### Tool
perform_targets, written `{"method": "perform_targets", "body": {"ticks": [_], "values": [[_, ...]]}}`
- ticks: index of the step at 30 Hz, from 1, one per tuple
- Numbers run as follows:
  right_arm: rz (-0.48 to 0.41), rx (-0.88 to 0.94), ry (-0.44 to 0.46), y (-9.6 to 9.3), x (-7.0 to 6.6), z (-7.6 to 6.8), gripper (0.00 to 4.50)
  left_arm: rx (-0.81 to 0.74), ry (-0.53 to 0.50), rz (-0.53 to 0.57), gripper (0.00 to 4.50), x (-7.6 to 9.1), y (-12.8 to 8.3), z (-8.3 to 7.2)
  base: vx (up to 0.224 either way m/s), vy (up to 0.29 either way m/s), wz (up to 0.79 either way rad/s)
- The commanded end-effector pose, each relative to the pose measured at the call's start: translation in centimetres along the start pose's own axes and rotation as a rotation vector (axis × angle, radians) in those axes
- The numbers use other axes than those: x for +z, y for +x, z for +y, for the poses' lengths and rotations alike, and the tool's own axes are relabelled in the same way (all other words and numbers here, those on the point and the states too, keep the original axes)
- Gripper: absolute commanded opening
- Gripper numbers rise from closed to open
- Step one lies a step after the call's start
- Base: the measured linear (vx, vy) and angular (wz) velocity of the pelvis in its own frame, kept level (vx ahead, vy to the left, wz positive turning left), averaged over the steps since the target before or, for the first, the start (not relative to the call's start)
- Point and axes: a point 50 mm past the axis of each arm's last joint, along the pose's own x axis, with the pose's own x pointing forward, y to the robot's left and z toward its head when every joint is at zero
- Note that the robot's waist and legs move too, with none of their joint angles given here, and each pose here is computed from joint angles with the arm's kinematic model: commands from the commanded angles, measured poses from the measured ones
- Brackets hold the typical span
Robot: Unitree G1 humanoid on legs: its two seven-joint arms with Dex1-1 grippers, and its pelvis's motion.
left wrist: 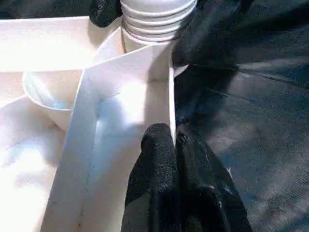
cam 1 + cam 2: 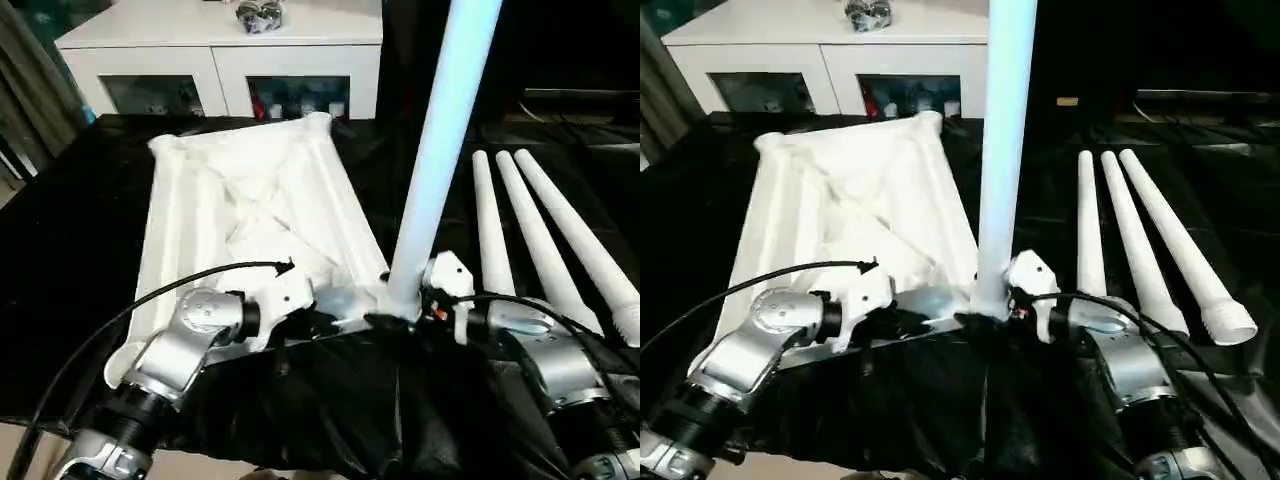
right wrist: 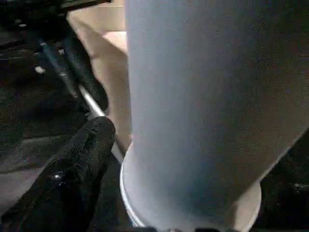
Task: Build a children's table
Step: Rotate leg to tighten
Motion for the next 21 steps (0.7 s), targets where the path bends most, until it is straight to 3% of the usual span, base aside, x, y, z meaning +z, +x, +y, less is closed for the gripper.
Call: {"method": "perform_targets", "body": {"ticks": [1,8,12,14,18,21], "values": [[-0.002,0.147,-0.001,1.1,0.1,1.7,3.41,-0.003,0.037,-0.026,0.00,0.8,-0.2,0.2,0.000,0.000,0.00],[0.004,0.224,0.016,1.1,0.1,2.4,2.81,-0.023,0.033,-0.016,0.00,0.5,-0.4,0.1,0.000,0.000,0.00],[-0.019,0.187,0.042,1.5,0.0,2.4,2.75,-0.025,0.024,-0.030,0.00,0.6,-0.2,-0.1,0.000,0.000,0.00],[-0.053,0.057,0.077,2.5,-0.1,2.0,2.71,0.011,0.015,-0.038,0.00,0.8,0.7,-0.1,0.000,0.000,0.00],[-0.037,-0.164,0.123,4.4,-0.8,1.5,2.71,0.142,-0.022,-0.030,0.00,1.3,2.3,0.6,0.000,0.000,0.00],[-0.034,-0.330,0.213,6.3,-1.2,1.5,2.70,0.198,-0.063,-0.068,0.00,2.3,4.2,0.7,0.000,0.000,0.00]]}}
